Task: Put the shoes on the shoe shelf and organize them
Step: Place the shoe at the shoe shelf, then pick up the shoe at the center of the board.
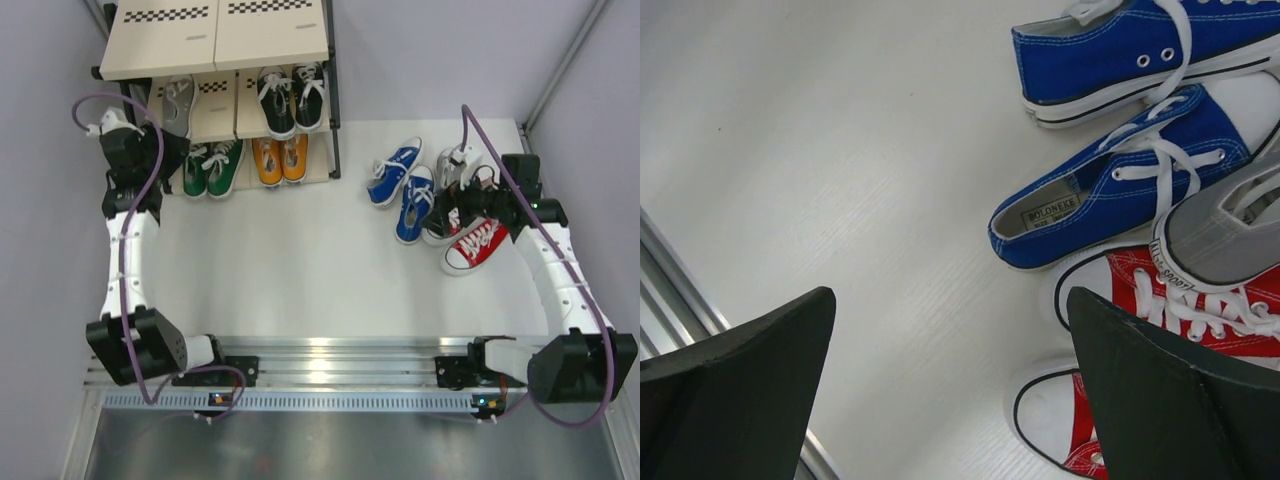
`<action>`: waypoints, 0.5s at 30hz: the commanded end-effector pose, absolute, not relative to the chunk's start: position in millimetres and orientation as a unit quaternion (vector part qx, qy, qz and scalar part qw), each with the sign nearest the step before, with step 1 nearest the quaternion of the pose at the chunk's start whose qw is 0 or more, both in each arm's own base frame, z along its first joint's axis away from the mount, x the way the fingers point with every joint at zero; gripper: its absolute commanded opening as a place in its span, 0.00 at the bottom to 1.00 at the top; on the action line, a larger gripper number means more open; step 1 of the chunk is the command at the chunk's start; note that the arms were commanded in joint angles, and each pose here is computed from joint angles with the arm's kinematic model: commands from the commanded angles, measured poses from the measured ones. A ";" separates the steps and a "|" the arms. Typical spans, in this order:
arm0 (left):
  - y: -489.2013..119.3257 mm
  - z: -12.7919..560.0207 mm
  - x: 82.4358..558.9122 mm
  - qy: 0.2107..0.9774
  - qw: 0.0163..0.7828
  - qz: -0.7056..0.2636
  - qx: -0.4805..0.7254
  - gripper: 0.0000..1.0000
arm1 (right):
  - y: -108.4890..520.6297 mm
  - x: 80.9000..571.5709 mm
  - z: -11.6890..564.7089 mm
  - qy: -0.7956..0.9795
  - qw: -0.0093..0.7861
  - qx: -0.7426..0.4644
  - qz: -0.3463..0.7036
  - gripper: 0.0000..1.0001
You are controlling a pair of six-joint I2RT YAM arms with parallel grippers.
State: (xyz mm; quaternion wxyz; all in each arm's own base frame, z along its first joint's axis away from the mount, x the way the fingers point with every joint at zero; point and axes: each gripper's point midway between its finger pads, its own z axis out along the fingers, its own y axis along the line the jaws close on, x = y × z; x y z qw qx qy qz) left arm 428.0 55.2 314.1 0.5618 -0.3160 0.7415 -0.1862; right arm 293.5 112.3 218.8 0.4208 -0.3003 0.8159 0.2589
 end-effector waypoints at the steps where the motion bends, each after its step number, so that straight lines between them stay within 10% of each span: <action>1: 40.8 332.6 390.2 0.729 0.591 -0.198 -0.283 0.65 | 102.3 318.6 237.7 0.819 0.437 -0.291 0.232 0.99; 15: -43.7 247.2 290.6 0.768 0.490 -0.333 -0.242 0.91 | 13.1 443.4 200.2 0.904 0.418 -0.052 0.079 0.99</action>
